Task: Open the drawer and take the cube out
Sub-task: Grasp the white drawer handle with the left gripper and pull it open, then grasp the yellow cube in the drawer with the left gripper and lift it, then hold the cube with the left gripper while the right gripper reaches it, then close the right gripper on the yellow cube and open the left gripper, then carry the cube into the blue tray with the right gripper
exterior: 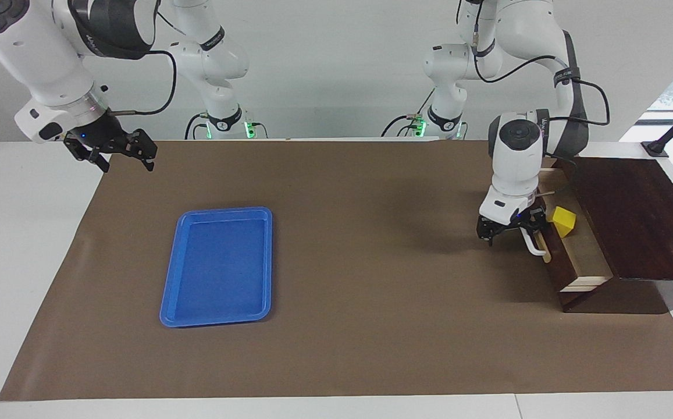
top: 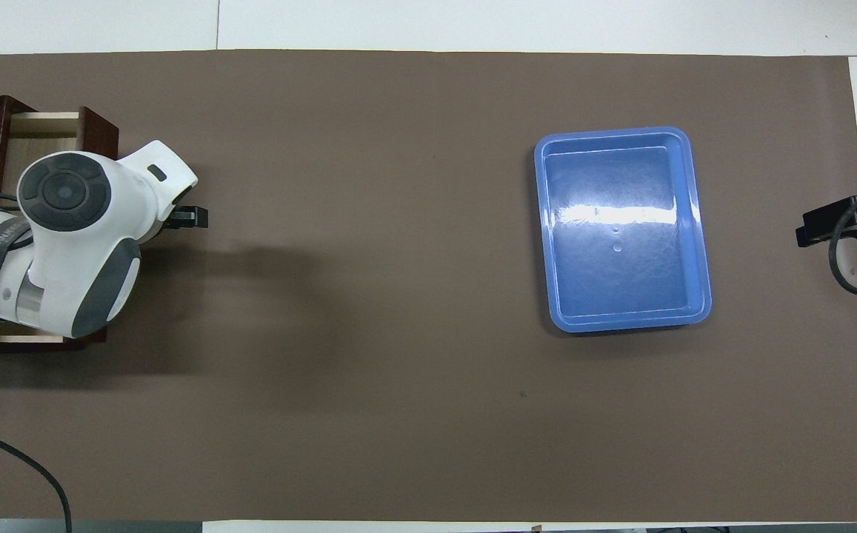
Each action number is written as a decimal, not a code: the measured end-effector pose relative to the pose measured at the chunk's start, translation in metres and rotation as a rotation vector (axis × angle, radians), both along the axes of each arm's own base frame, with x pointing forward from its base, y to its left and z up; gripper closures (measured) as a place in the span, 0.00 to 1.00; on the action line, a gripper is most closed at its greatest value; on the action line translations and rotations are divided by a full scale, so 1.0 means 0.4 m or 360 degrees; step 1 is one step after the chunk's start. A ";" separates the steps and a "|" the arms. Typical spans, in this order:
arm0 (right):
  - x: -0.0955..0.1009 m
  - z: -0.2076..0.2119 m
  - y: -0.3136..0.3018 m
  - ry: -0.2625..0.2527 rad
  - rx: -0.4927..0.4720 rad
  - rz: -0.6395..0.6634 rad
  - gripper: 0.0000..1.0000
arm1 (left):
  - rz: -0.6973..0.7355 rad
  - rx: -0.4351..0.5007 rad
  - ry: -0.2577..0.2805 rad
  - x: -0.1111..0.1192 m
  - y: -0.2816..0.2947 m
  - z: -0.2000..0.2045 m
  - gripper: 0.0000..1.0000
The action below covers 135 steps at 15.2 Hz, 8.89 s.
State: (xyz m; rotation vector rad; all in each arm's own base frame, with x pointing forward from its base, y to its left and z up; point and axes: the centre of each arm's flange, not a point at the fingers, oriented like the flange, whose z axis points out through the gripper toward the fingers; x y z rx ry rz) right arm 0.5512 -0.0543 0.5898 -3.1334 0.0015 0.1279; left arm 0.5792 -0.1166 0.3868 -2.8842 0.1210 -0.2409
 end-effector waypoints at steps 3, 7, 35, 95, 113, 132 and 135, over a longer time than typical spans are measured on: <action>0.000 0.000 -0.004 0.0000 0.0000 -0.0004 0.00 | 0.0038 -0.0077 0.0014 -0.010 -0.098 0.013 0.00; 0.000 0.000 -0.004 0.0000 0.0000 -0.0005 0.00 | 0.0071 -0.0099 0.0043 -0.006 -0.113 0.022 0.00; -0.001 -0.001 -0.004 0.0003 0.0000 -0.0005 0.00 | 0.1839 -0.0415 -0.0048 0.007 0.251 0.102 0.45; 0.083 -0.459 0.893 0.0558 0.0736 -0.1889 0.00 | 0.2731 -0.1193 0.0055 -0.228 -0.706 0.158 0.45; 0.089 -0.471 0.882 0.0561 0.0724 -0.1904 0.25 | 0.2735 -0.1185 0.0054 -0.228 -0.703 0.153 0.45; 0.102 -0.473 0.854 0.0561 0.0722 -0.1944 0.45 | 0.2782 -0.1015 0.0041 -0.221 -0.665 0.134 0.00; 0.126 -0.473 0.801 0.0562 0.0732 -0.2001 0.45 | 0.2878 -0.0836 -0.0050 -0.154 -0.528 0.113 0.00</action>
